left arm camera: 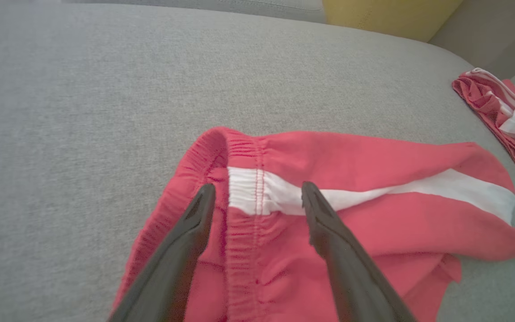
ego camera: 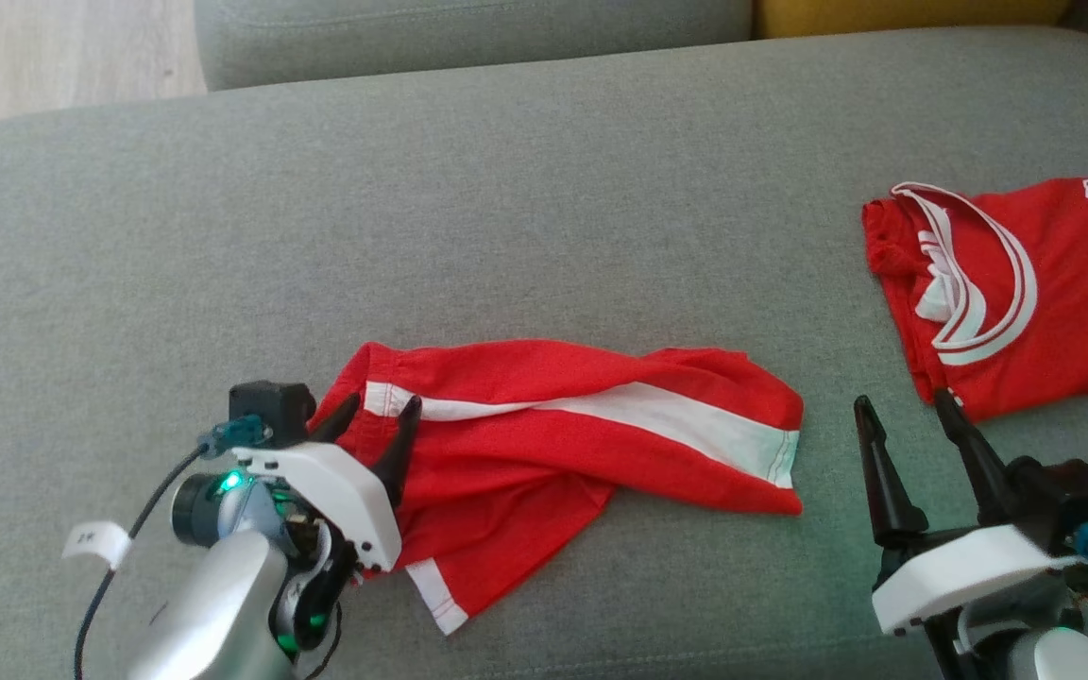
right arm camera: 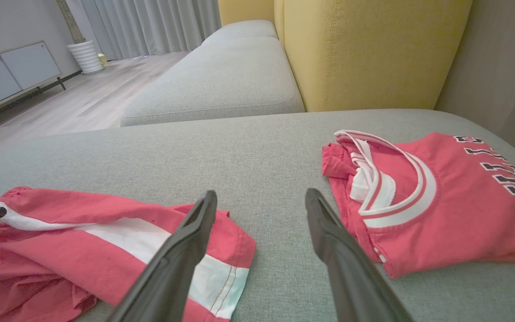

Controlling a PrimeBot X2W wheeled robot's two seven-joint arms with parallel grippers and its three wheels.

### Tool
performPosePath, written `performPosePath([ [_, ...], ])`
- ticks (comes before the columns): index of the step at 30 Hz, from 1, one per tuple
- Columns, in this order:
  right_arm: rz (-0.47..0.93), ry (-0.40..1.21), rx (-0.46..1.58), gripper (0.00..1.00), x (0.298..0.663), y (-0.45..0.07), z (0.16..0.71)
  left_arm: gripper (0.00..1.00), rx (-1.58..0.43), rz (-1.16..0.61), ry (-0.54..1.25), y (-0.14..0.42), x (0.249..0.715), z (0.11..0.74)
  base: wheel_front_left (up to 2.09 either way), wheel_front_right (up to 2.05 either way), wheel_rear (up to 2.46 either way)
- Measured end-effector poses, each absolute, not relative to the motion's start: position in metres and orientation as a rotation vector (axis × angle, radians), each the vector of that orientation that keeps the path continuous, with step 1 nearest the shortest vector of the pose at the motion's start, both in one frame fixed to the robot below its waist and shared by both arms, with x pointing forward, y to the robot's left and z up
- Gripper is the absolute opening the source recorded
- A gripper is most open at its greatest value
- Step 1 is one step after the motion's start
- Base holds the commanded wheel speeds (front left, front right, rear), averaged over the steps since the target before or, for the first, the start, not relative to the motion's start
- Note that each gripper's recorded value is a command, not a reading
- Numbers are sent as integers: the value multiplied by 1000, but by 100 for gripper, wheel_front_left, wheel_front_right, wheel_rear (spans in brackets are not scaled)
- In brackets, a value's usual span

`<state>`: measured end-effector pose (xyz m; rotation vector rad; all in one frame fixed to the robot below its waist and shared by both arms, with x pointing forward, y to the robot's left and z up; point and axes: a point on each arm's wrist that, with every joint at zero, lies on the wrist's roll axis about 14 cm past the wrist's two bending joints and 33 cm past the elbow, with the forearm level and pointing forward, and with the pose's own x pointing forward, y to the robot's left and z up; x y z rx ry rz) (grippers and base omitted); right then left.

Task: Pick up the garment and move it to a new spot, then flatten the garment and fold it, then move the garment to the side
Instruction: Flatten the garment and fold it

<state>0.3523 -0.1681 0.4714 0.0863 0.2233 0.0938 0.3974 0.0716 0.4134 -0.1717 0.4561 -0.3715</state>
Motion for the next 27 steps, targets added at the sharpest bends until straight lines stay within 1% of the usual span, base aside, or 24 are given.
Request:
performPosePath([
  [1, 89, 227, 89, 100, 352, -169, 470, 75, -180, -383, 463, 69, 398, 412, 0, 0, 0],
  [3, 82, 232, 95, 100, 351, -172, 468, 8, -191, -390, 471, 67, 400, 410, 0, 0, 0],
  [4, 78, 232, 101, 100, 351, -173, 467, 0, -193, -396, 473, 67, 401, 409, 0, 0, 0],
  [8, 59, 268, 122, 100, 349, -178, 456, 0, -195, -396, 458, 68, 405, 411, 0, 0, 0],
  [11, 50, 354, 138, 100, 342, -179, 431, 0, -195, -398, 450, 68, 407, 413, 0, 0, 0],
  [16, 82, 505, 168, 100, 327, -164, 387, 0, -199, -384, 442, 73, 409, 412, 0, 0, 0],
  [18, 96, 532, 175, 100, 330, -158, 377, 0, -195, -382, 443, 74, 409, 411, 0, 0, 0],
  [23, 150, 526, 198, 100, 354, -139, 372, 0, -204, -382, 423, 73, 414, 414, 0, 0, 0],
  [26, 172, 572, 189, 100, 356, -131, 360, 0, -207, -381, 419, 74, 414, 414, 0, 0, 0],
  [27, 176, 586, 187, 88, 356, -130, 357, 0, -207, -380, 419, 74, 414, 414, 0, 0, 0],
])
